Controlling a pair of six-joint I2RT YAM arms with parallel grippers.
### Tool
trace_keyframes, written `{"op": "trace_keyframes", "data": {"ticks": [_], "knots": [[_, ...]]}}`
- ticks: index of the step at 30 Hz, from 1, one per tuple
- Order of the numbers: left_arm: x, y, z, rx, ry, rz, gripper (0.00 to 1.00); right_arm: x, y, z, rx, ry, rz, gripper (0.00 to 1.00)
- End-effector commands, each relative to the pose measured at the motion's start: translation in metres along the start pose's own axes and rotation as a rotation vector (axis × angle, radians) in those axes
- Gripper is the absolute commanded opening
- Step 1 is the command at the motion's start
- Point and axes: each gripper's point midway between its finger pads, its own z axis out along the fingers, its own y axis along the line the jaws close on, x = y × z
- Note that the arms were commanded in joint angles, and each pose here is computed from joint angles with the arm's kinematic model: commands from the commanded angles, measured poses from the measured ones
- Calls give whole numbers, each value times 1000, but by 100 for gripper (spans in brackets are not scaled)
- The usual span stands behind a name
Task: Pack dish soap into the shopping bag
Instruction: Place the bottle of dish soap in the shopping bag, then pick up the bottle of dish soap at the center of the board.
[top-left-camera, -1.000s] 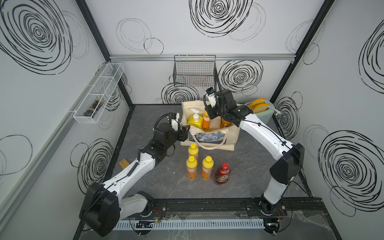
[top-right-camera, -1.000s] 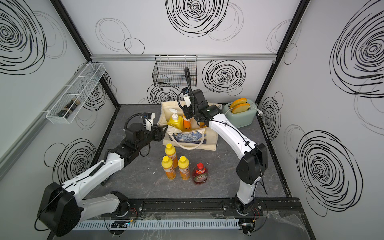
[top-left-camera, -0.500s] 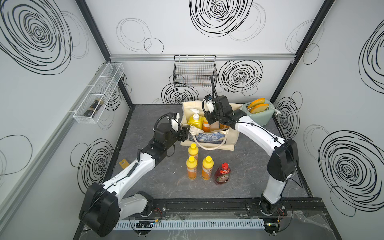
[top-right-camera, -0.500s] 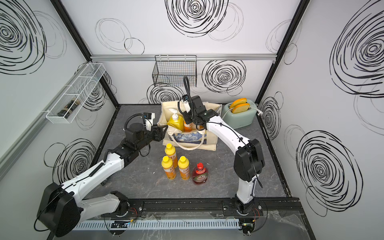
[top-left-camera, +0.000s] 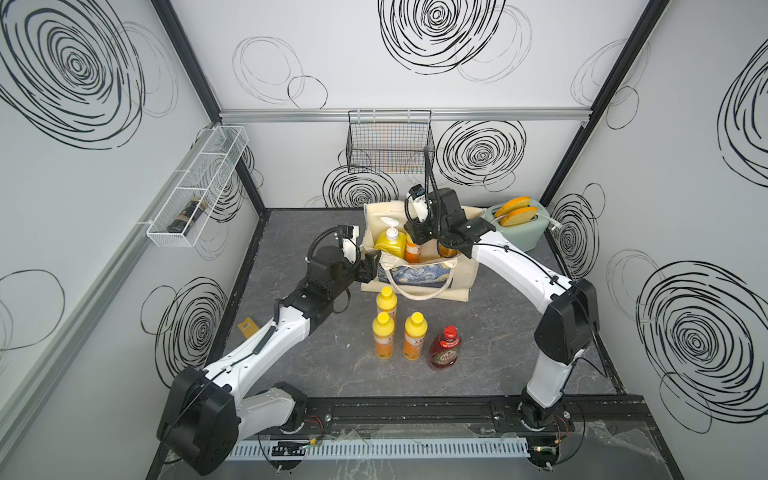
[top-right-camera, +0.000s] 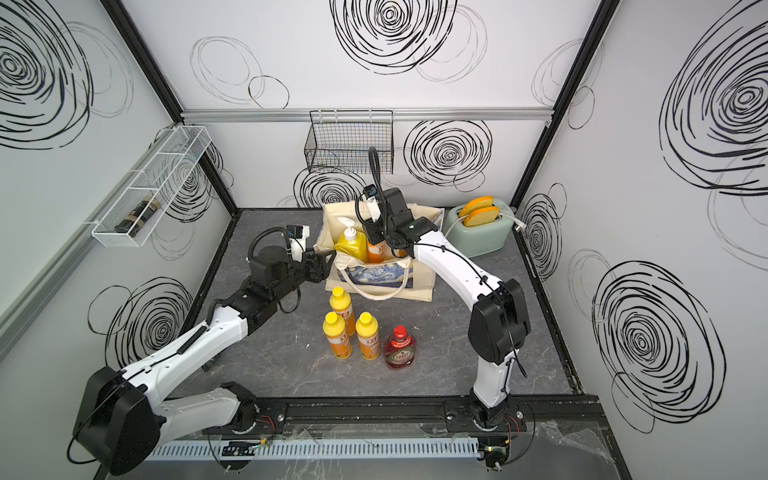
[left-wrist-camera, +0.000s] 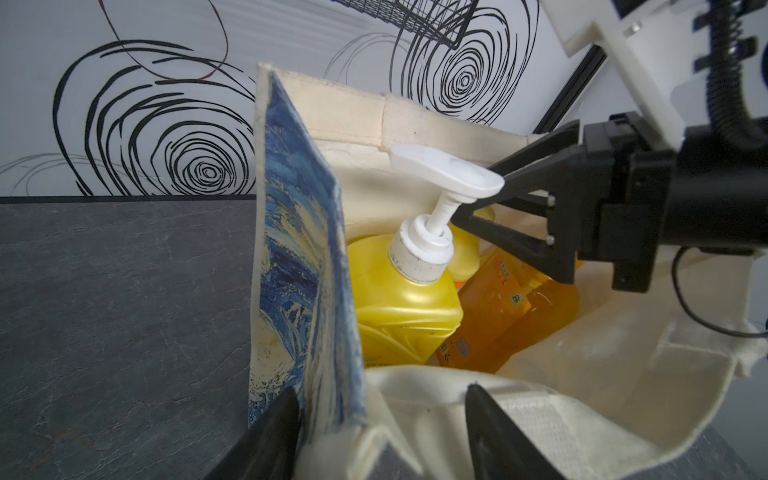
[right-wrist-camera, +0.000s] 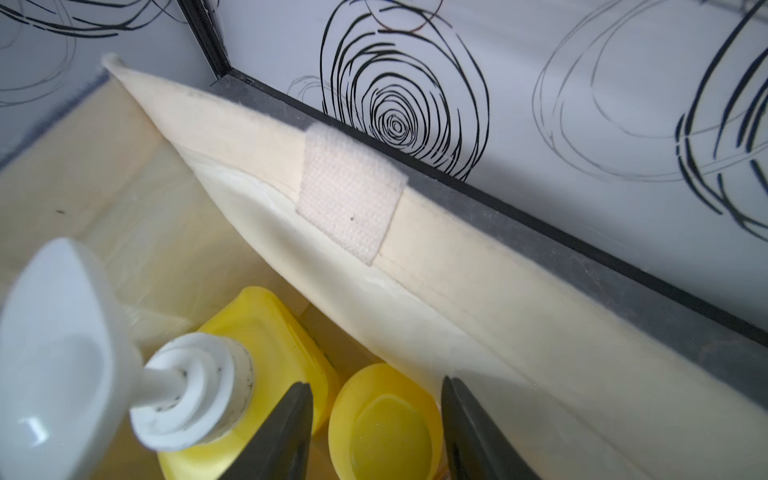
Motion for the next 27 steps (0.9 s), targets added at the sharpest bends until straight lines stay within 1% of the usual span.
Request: {"op": "trace_keyframes", "data": {"ticks": [1,4,7,11,16,21,27], "knots": [[-14,-8,-7,22,-55,19,68,-52,7,-51,-49,-146,4,65],[-14,-8,-7,17,-58,21,70,-56,18,-72,-96,-150,6,70],[-15,-7,-8,14,-61,22,71,-51,31,-98,-123,-145,-7,71],[-15,-6,-9,9,-66,27,73,-26,56,-133,-140,-103,-48,73],[-16,-8,-10,18,-69,25,73,15,84,-173,-178,-53,-75,73],[-17,-9,-13,26,-78,28,72,48,104,-198,-240,-12,-77,73],[-18,-13,-14,48,-84,32,66,72,131,-214,-306,29,-106,73]]}}
